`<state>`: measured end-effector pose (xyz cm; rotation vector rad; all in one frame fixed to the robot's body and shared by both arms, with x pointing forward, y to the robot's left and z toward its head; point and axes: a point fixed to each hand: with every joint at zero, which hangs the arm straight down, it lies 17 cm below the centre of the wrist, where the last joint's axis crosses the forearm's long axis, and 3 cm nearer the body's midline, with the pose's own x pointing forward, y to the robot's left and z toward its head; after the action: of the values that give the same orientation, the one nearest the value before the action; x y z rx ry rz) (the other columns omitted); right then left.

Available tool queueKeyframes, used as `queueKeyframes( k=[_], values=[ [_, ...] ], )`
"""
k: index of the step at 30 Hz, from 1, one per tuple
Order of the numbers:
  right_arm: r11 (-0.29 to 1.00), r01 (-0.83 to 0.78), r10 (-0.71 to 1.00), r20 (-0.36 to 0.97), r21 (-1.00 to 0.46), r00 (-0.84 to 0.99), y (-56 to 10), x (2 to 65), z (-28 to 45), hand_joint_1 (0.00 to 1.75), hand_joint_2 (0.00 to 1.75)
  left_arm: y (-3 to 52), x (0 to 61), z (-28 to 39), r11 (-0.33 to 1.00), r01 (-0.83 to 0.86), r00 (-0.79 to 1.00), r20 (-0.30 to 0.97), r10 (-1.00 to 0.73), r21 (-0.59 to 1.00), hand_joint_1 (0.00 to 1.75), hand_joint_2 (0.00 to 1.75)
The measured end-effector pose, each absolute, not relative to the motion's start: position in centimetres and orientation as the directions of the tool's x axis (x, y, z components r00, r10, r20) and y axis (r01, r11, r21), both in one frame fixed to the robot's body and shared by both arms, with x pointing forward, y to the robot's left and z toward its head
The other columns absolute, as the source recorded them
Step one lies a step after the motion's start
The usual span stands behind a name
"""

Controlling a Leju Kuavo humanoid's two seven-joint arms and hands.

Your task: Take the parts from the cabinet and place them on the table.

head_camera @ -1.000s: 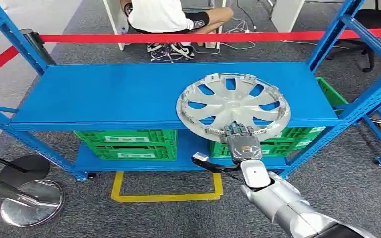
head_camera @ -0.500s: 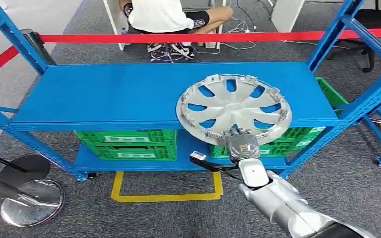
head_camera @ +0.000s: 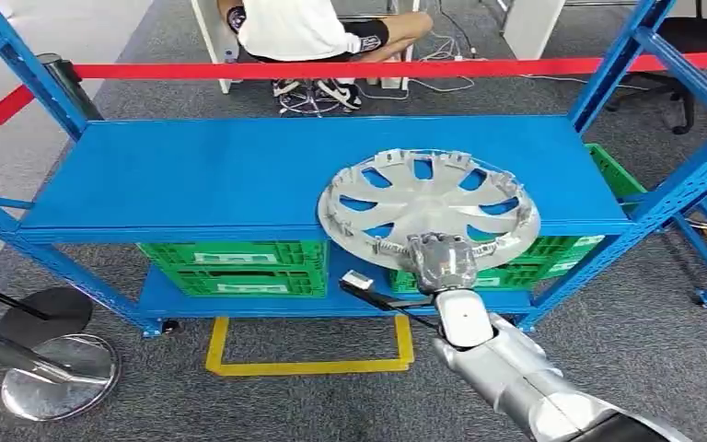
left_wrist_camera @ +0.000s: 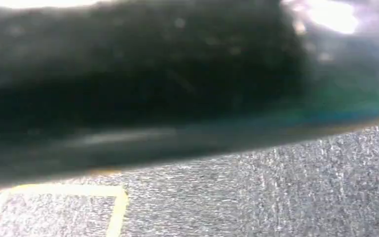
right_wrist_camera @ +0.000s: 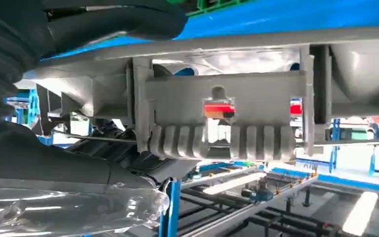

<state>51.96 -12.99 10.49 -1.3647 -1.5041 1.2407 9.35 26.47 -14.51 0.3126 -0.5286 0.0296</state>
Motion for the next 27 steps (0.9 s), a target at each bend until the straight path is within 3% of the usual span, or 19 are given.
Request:
queueKeyframes(
  k=[18,27],
  values=[
    [0.031,0.363,0.979,-0.045,-0.931,-0.2,-11.5,51.6,13.6,1.75,1.75,26.3,10.1,-14.5,0.952,-0.098,0.842,0.534,-0.076,0.291,0.0,0.0],
    [0.19,0.533,0.959,0.041,-0.824,-0.279,-9.3,48.8,22.1,1.75,1.75,26.8,10.3,-14.1,0.943,-0.131,0.821,0.567,-0.07,0.306,0.0,0.0]
  ],
)
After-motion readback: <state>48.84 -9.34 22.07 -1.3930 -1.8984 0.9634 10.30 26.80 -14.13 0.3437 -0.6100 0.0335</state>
